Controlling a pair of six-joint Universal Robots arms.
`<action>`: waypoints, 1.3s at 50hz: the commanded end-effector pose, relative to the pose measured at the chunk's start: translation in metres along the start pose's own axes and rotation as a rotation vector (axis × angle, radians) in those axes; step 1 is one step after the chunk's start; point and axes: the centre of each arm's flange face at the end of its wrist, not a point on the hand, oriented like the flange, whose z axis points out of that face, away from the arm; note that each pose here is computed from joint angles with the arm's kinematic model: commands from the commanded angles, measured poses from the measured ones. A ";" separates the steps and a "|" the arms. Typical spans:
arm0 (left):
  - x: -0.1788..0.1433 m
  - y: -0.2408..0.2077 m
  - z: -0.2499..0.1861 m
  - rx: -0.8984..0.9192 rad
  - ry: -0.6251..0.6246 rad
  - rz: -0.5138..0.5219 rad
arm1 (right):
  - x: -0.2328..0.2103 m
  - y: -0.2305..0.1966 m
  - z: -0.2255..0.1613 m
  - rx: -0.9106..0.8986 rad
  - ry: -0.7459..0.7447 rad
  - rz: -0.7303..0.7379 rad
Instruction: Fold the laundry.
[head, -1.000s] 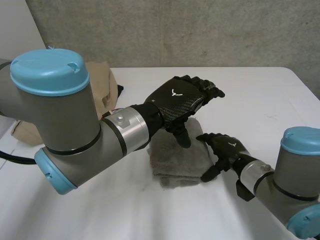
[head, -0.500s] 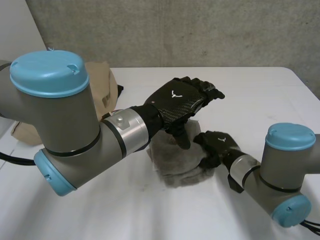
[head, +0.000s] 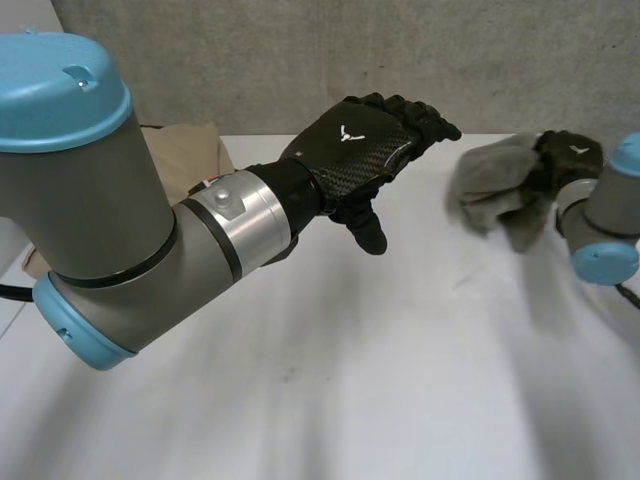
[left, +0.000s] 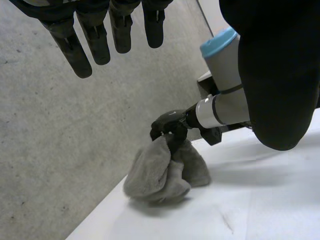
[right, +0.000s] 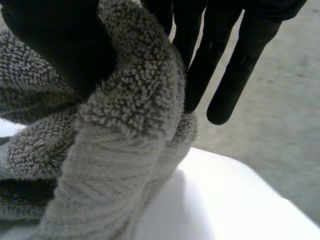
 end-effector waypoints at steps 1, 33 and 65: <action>0.001 0.003 0.001 -0.008 0.002 -0.002 | 0.063 0.018 0.035 -0.007 0.060 -0.006; 0.001 0.010 0.000 -0.028 0.002 -0.012 | 0.139 0.000 0.022 -0.075 0.240 -0.107; -0.192 0.027 -0.051 -0.158 -0.836 0.257 | -0.038 -0.082 -0.181 0.111 -0.549 -0.506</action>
